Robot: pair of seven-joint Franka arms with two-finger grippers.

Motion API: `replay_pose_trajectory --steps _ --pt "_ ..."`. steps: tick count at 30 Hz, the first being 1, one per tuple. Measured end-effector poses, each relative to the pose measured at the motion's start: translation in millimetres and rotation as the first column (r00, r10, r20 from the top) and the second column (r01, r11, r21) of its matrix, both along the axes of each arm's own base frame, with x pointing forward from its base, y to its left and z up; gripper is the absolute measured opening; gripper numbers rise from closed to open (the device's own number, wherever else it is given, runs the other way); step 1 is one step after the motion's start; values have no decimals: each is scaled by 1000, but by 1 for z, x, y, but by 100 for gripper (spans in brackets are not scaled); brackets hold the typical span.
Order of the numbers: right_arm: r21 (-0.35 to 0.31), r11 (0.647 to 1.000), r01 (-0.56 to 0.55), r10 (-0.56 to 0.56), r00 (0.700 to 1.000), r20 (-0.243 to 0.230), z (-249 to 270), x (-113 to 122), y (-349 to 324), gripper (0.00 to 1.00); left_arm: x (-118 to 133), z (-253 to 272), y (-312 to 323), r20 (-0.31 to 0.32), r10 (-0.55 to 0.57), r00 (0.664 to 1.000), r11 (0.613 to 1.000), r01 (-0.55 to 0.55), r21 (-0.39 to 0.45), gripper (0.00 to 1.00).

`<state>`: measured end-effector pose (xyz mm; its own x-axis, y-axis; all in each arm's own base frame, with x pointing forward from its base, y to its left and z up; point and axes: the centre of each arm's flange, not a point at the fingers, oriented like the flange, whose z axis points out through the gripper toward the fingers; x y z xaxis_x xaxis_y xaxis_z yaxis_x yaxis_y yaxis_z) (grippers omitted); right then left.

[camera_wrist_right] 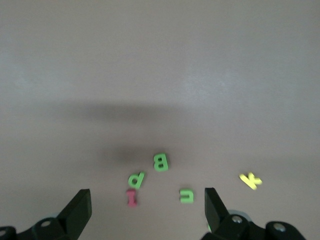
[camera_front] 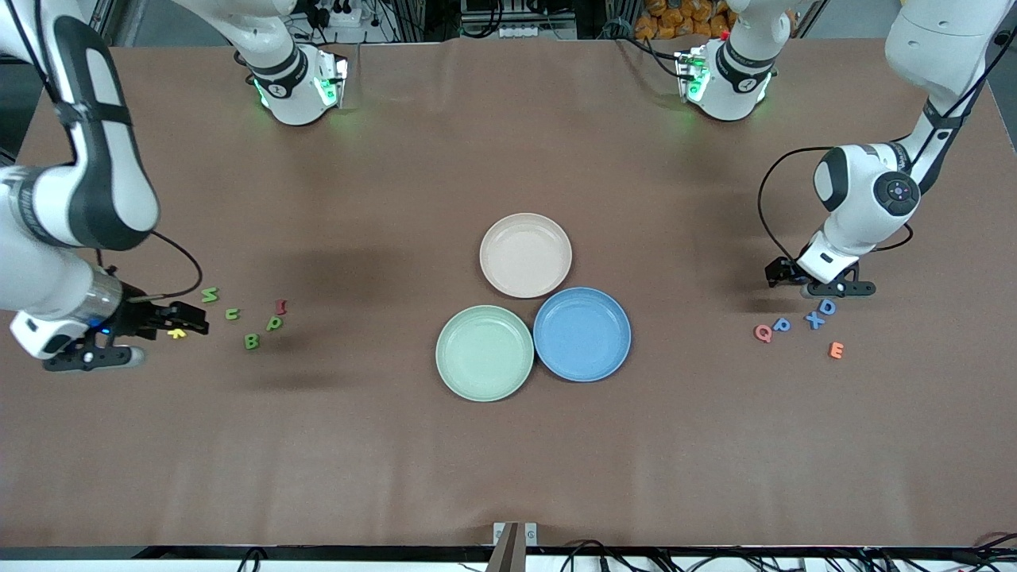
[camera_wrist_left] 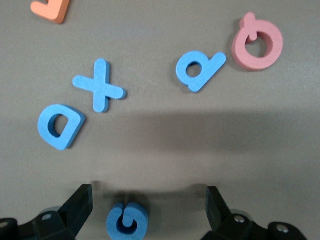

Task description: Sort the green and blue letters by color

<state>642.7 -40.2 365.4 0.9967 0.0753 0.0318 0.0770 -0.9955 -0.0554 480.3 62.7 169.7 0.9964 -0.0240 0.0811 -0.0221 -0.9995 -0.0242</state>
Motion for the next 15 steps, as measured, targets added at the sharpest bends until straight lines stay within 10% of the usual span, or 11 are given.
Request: replay_pose_trajectory --steps 15 --pt "6 979 -204 204 979 -29 -68 -12 -2 95 -11 -2 12 -13 27 1000 1000 -27 4 100"
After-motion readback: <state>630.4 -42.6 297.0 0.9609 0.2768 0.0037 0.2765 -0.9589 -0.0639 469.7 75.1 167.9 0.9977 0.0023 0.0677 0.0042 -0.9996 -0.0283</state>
